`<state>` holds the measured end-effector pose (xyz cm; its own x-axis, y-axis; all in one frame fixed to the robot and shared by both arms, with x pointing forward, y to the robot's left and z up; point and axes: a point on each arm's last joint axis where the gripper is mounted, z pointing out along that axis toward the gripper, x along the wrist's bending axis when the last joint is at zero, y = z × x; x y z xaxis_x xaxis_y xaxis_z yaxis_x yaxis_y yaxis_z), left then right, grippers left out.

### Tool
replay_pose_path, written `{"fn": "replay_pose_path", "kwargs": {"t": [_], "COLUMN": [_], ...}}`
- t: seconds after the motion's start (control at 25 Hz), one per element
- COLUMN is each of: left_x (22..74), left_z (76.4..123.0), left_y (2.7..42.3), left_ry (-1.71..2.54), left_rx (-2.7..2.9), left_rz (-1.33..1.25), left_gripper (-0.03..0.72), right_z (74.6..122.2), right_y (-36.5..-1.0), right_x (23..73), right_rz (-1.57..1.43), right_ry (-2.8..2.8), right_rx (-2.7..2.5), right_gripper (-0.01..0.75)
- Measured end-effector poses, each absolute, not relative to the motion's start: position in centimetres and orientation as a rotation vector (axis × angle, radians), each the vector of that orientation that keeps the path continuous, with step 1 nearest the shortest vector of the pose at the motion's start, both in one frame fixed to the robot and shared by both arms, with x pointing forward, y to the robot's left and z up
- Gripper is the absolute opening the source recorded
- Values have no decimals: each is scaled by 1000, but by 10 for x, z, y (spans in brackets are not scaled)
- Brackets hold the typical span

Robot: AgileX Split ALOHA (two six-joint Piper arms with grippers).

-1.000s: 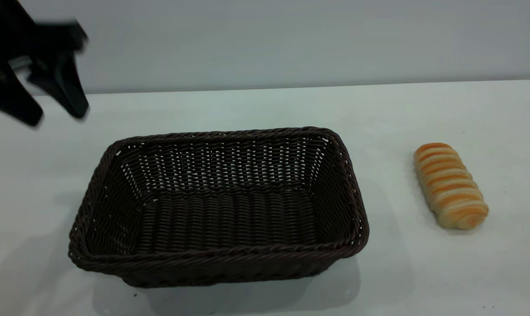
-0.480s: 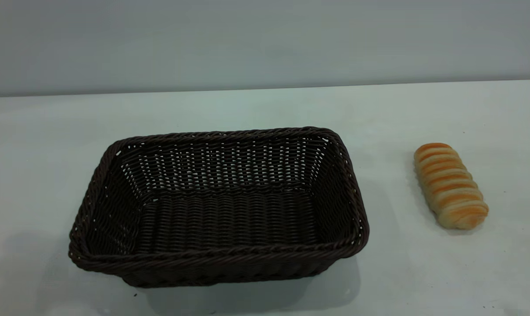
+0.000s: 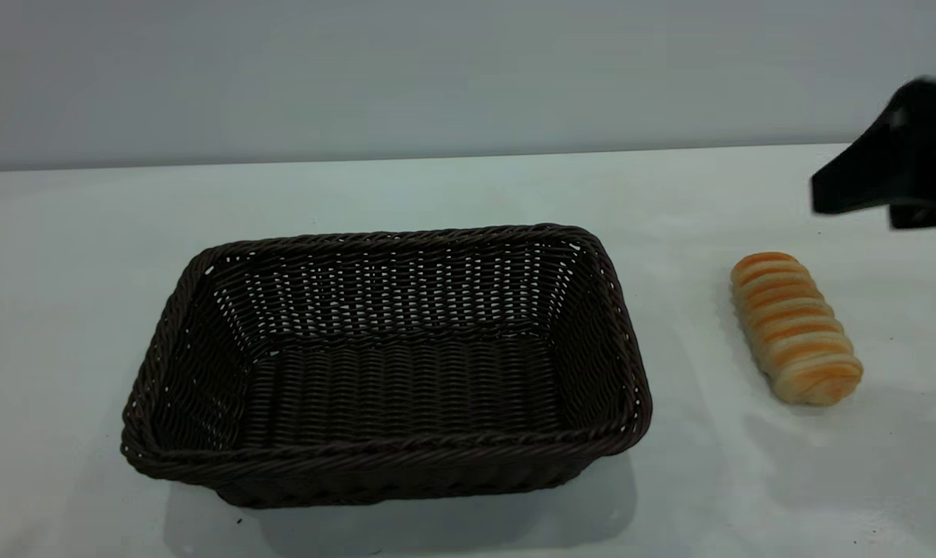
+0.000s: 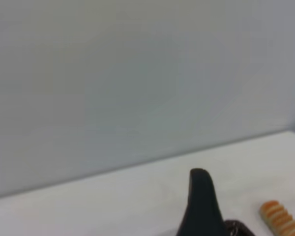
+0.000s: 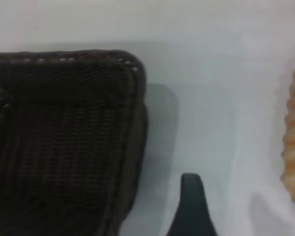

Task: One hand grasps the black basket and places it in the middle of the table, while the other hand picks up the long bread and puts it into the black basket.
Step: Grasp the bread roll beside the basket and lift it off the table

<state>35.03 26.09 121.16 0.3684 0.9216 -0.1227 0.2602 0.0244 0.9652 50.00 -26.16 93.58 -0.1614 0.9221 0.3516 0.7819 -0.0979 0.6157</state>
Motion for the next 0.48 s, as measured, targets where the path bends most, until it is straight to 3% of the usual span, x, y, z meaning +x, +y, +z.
{"fn": "replay_pose_path", "kwargs": {"t": [0.48], "left_x": [286], "left_z": [1223], "left_y": [263], "left_ry": [974], "left_rx": [1427], "left_rz": [699], "left_gripper": [587], "right_z": [858], "right_y": [-266], "right_x": [537], "right_rz": [854], "right_ry": [2121], "right_rx": [1961], "right_gripper": [583]}}
